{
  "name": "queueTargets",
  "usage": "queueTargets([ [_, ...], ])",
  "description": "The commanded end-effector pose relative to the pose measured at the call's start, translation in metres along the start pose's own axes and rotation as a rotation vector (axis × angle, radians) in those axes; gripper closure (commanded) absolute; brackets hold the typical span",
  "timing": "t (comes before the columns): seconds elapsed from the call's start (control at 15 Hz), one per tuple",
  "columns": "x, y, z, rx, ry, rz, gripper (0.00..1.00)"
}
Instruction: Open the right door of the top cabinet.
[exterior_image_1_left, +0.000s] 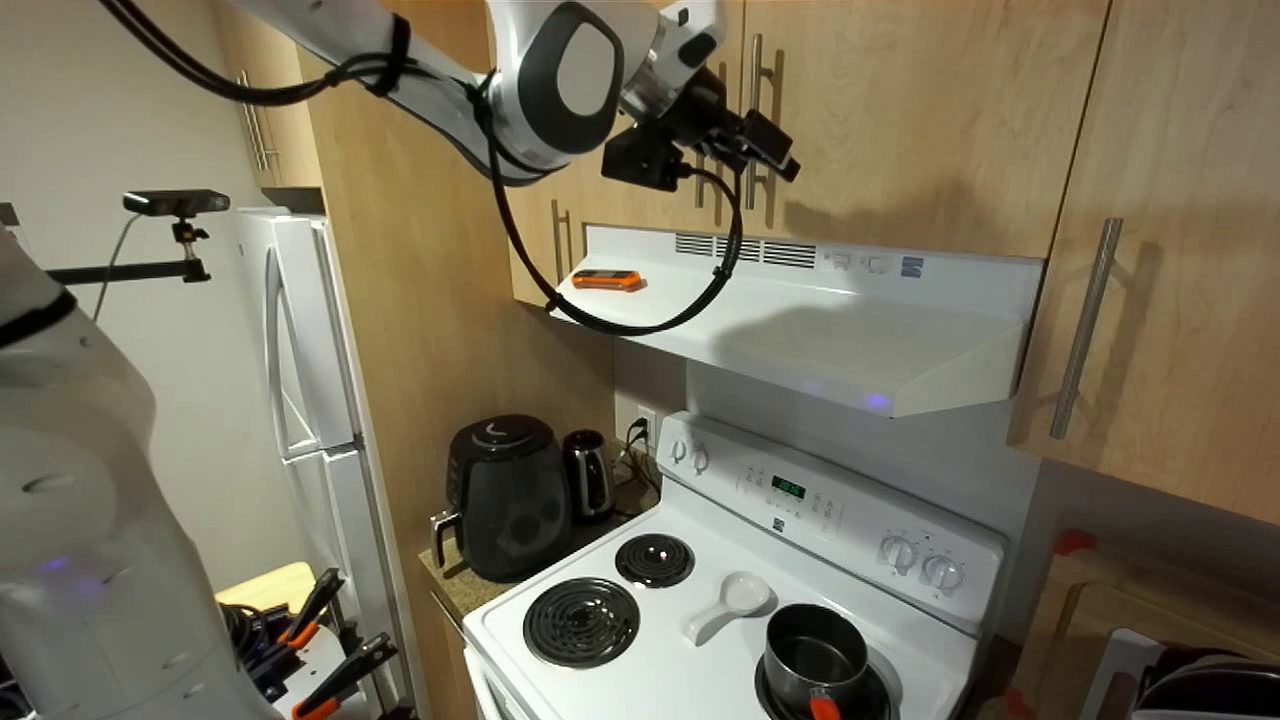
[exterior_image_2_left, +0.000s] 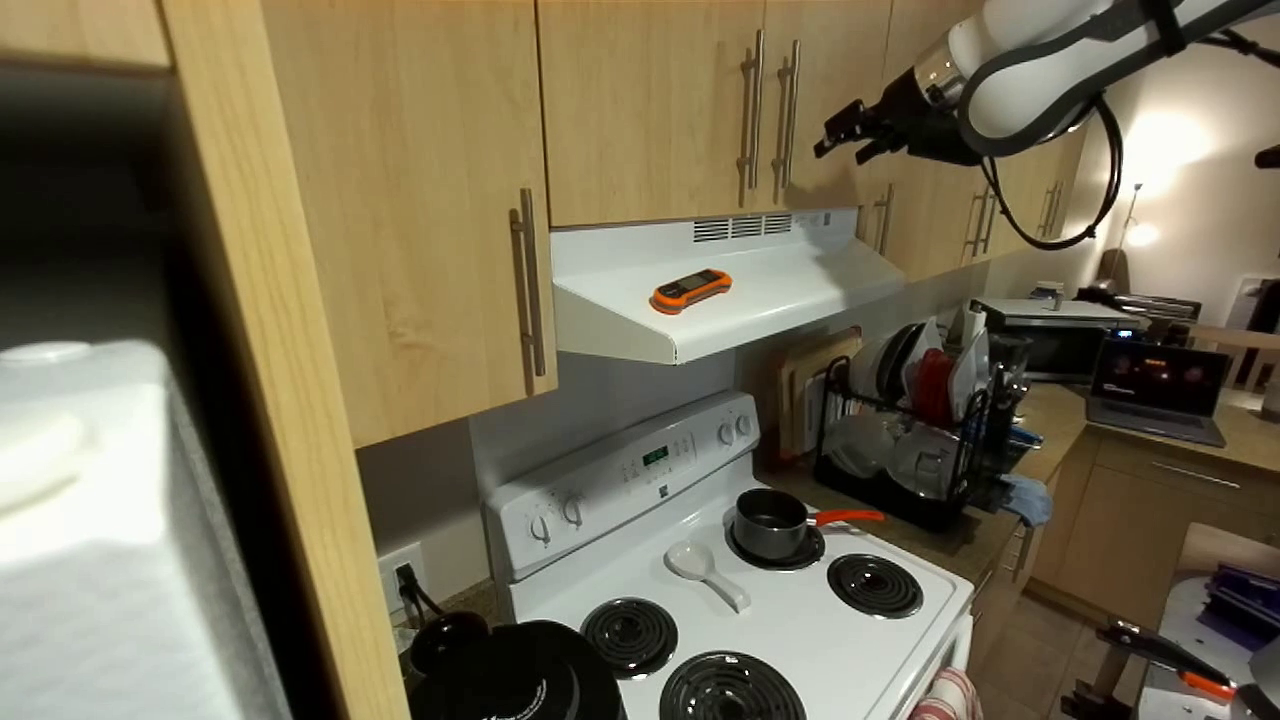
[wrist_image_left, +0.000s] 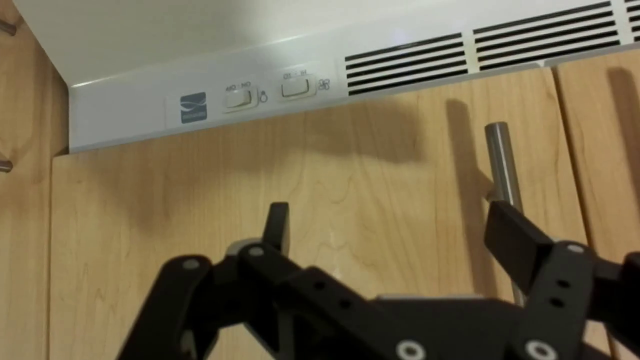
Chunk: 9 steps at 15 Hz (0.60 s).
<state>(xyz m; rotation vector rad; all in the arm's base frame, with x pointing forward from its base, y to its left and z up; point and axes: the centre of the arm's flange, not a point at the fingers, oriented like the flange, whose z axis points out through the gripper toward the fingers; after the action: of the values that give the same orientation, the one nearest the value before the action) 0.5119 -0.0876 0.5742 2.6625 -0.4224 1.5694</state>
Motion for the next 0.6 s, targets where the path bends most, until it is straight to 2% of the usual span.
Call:
queueTargets([
  [0.0, -0.003, -0.008, 0.004, 0.073, -0.024, -0.05, 0.0],
  [0.27, -0.007, -0.037, 0.003, 0.137, -0.018, -0.089, 0.0],
  [0.53, -0.006, -0.045, 0.006, 0.148, 0.013, -0.136, 0.0],
])
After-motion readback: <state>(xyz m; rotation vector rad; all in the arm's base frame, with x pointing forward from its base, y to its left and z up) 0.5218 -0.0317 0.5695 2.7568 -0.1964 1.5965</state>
